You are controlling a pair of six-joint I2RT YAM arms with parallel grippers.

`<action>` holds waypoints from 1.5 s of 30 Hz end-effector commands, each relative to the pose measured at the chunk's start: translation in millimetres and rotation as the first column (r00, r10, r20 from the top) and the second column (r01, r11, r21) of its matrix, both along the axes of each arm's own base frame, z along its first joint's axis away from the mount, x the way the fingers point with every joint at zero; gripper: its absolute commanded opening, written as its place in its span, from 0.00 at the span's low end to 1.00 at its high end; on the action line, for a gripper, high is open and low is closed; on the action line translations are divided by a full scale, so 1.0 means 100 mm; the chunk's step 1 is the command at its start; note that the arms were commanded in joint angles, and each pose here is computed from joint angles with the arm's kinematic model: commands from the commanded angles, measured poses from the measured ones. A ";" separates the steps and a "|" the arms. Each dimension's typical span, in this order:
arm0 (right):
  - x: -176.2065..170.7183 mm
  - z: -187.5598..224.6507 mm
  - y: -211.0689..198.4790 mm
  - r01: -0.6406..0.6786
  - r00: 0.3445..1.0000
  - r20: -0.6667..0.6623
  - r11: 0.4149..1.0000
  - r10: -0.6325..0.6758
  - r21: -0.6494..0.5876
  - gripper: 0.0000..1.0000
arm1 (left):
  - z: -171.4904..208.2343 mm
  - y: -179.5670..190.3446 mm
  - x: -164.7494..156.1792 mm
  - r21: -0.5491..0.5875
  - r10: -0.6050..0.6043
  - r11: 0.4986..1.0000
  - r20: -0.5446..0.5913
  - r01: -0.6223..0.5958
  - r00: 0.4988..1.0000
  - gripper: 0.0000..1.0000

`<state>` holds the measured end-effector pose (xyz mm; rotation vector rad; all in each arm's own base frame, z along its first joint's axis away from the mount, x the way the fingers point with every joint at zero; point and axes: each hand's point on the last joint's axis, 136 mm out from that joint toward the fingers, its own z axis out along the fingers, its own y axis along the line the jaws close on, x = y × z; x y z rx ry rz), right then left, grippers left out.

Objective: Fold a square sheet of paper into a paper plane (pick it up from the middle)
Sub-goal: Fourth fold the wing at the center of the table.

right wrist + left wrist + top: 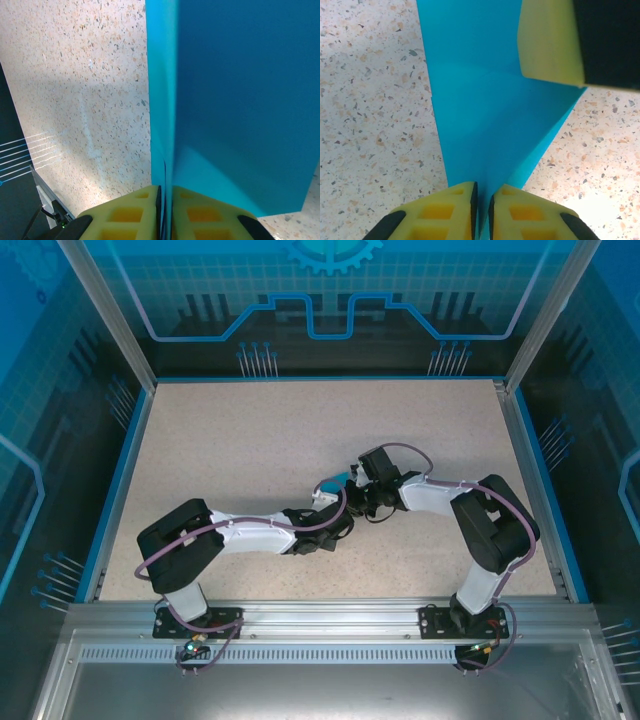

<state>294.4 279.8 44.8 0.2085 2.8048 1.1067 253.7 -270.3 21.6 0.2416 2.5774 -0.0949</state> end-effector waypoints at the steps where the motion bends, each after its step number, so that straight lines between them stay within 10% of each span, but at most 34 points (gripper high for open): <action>1: 0.06 0.10 0.02 0.004 1.000 0.001 1.000 -0.004 0.030 0.14 | -0.02 0.10 0.00 0.020 0.023 1.000 0.010 -0.024 1.000 0.13; 23: -0.01 0.47 -0.46 0.062 0.990 0.128 0.998 -0.064 0.018 0.41 | 0.20 -0.05 0.03 -0.437 -0.093 0.898 -0.084 0.047 0.992 0.06; 45: -0.08 0.33 0.27 -0.149 0.983 0.132 0.980 0.131 0.134 0.16 | 0.05 0.09 0.09 -0.648 -0.107 0.760 -0.209 -0.056 0.972 0.06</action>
